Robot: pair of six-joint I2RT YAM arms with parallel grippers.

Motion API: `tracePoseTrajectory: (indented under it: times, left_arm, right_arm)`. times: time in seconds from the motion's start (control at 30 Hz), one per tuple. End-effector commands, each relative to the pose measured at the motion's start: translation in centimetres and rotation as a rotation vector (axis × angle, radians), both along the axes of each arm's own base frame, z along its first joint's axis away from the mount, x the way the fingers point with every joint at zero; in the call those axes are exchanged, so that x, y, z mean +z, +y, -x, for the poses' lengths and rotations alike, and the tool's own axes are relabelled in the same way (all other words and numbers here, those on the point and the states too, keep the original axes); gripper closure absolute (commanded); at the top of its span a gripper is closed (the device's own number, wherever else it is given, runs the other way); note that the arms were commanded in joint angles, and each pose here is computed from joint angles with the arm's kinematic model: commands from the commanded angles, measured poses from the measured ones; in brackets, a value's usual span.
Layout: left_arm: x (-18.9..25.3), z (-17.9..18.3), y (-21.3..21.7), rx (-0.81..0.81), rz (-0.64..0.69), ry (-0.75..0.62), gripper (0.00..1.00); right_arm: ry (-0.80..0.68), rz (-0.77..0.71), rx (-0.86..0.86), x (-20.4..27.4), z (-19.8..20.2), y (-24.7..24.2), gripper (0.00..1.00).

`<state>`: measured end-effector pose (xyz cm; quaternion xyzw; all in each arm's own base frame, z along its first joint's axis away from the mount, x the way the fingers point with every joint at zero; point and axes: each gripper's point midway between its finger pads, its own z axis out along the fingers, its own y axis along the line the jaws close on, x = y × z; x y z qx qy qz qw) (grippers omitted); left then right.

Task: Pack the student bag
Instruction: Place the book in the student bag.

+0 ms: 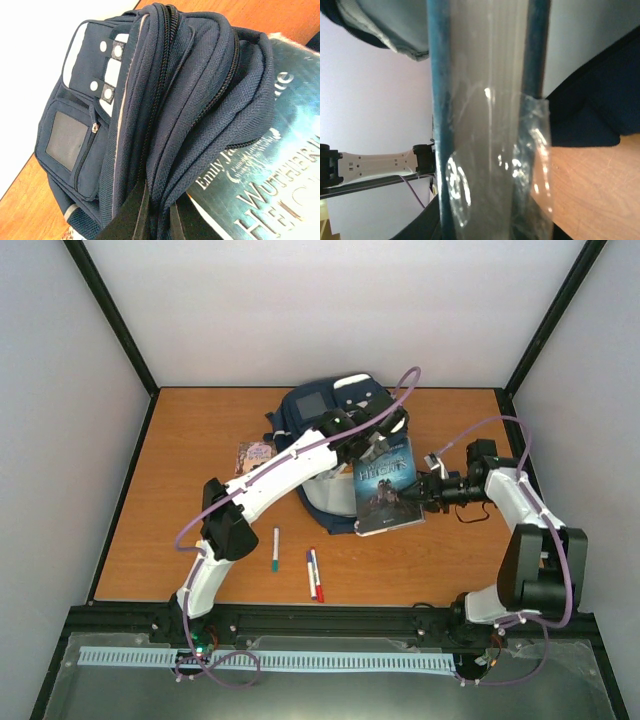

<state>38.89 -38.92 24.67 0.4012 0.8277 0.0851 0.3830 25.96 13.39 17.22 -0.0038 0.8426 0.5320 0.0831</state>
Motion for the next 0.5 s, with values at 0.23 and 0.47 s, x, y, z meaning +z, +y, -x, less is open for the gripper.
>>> tracePoseTrajectory:
  times: [0.23,0.47]
  left_arm:
    - [8.5,0.2,0.3,0.003,0.203,-0.126,0.99]
    - [8.5,0.2,0.2,0.004,0.213,-0.124,0.99]
  right_arm:
    - [-0.111,-0.131,0.066,2.6,-2.4,1.1,0.97]
    - [-0.171,-0.131,0.082,2.1,-3.0,1.4,0.97]
